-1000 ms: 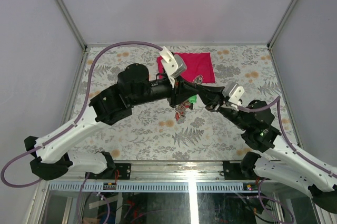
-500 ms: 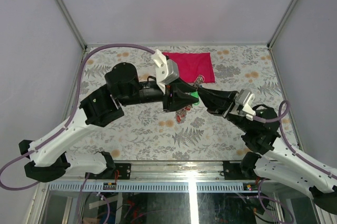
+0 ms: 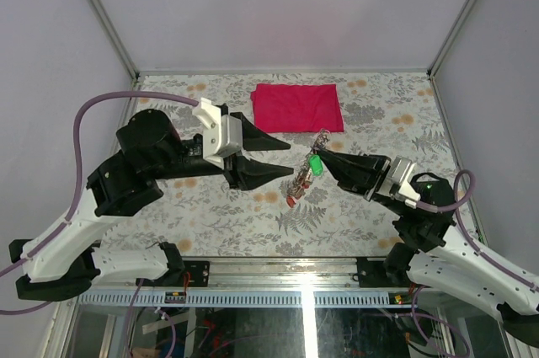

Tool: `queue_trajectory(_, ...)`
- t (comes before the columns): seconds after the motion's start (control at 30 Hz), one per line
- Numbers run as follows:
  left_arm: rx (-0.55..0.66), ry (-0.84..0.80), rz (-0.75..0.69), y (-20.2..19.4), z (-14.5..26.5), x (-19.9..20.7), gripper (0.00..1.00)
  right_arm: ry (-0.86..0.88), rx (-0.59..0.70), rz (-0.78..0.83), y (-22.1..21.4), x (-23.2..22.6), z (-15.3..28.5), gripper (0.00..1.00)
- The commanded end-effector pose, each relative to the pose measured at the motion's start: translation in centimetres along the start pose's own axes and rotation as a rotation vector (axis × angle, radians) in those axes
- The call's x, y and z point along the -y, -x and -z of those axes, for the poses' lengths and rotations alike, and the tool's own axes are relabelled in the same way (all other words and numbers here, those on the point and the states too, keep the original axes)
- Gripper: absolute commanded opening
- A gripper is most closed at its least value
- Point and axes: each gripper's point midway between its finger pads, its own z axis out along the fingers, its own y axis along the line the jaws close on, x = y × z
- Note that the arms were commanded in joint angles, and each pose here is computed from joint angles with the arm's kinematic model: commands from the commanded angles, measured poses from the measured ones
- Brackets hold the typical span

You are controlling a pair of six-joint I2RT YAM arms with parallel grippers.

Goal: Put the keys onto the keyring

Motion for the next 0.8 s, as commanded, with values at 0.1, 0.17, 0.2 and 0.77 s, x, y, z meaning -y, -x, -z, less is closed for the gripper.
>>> queue_trajectory(0.1,-0.022,0.021,-0.053,-0.3,0.1,-0.5,0.42,0.060,0.140,0.068,4.1,-0.7,0.3,0.01)
queue_trajectory(0.17,-0.023,0.024,-0.061,-0.4,0.0,-0.7,0.41,0.090,0.152,0.065,4.4,-1.3,0.4,0.01)
queue_trajectory(0.2,-0.022,0.023,-0.066,-0.4,-0.1,-0.8,0.41,0.105,0.156,0.062,4.6,-1.5,0.4,0.02)
queue_trajectory(0.77,-0.017,-0.098,-0.107,-1.4,-1.8,0.5,0.30,0.193,0.173,0.031,5.9,-2.9,0.2,0.02)
